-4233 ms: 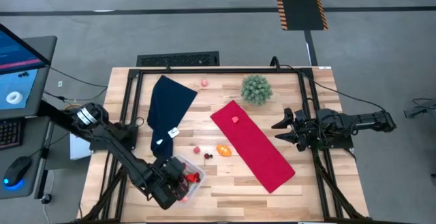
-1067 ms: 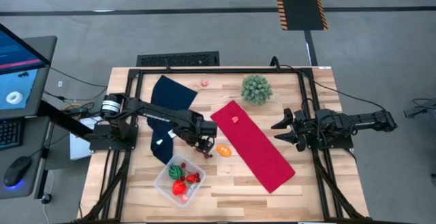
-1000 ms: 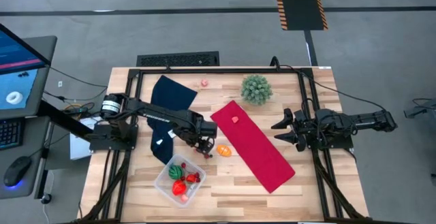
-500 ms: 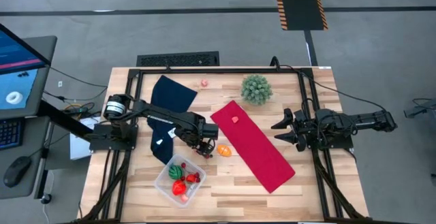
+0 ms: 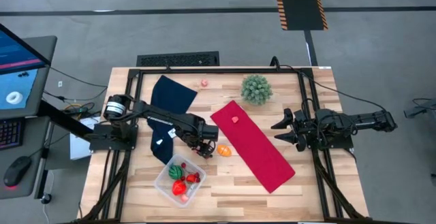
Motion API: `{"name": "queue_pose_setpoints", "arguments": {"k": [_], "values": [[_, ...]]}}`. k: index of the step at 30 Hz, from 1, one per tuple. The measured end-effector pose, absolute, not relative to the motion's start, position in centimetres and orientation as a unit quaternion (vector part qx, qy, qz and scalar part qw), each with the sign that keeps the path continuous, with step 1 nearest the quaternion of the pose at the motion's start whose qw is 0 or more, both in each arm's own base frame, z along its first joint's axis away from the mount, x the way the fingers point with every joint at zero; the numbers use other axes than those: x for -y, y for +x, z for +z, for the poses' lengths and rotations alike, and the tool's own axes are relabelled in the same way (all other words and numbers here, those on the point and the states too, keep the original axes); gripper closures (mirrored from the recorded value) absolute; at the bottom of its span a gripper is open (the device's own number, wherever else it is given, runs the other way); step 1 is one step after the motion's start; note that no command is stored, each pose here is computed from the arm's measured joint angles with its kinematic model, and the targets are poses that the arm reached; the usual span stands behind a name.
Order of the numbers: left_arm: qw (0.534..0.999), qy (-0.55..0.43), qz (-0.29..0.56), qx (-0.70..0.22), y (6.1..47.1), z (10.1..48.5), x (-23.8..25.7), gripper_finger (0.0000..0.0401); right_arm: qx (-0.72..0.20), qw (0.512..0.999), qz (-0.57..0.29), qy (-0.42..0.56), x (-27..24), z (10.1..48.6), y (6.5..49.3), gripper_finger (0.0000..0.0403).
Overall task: Pick and placing Produce into tupperware
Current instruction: Put the peach fruit into the transparent bin
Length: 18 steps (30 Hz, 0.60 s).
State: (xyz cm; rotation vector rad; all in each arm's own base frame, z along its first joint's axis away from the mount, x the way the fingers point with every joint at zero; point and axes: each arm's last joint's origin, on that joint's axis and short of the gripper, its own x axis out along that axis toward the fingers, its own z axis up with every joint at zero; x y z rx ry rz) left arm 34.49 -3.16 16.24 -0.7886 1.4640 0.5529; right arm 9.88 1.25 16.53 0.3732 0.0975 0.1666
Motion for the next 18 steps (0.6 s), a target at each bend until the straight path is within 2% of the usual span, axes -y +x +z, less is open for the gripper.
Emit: {"name": "queue_pose_setpoints", "arguments": {"k": [18], "values": [[0.623,-0.36,0.228,-0.655,34.39,15.85,3.24,0.0122,-0.049,0.978,0.083,0.185,-1.25,16.53,9.88,0.0154]]}}
